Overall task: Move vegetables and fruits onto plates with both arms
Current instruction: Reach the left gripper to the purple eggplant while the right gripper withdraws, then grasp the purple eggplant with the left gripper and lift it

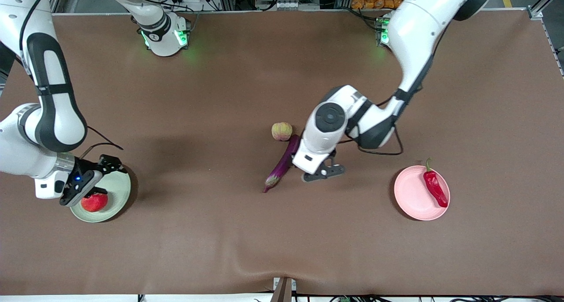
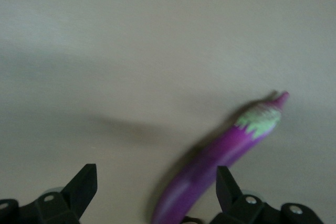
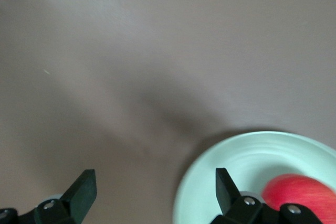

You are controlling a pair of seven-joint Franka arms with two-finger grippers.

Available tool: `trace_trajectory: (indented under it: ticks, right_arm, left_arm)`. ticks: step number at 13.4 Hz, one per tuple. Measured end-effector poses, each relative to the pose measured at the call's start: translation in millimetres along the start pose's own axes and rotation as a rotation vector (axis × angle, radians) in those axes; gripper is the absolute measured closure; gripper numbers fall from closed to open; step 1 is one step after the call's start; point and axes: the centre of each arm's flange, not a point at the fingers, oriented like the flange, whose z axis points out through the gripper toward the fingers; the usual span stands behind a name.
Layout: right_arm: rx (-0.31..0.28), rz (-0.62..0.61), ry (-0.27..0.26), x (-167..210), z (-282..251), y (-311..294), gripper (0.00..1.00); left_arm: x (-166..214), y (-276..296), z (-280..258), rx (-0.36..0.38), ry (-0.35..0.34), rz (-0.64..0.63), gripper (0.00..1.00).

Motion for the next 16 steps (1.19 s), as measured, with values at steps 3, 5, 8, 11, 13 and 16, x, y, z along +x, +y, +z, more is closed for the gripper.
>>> trace_trajectory:
  ticks: [3, 5, 8, 11, 13, 16]
  right_arm:
    - [0.038, 0.126, -0.029, 25, -4, -37, 0.0]
    - [0.06, 0.201, -0.055, 36, -2, -60, 0.0]
    - [0.07, 0.267, -0.075, 44, 5, -86, 0.0]
    - [0.131, 0.358, -0.056, 39, 14, -99, 0.0]
    - [0.156, 0.398, -0.039, 33, 23, -107, 0.0]
    - [0.165, 0.462, -0.039, 30, 26, -115, 0.0]
  left_arm:
    - [-41, 42, 9, 0.029, 0.051, 0.065, 0.0]
    - [-54, 51, 11, 0.031, 0.051, 0.086, 0.0]
    - [-64, 56, 23, 0.041, 0.04, 0.079, 0.0]
    - [-62, 58, 46, 0.0, 0.051, 0.08, 0.0]
    - [-66, 61, 54, -0.012, 0.053, 0.091, 0.0]
    - [-63, 61, 59, -0.023, 0.065, 0.199, 0.0]
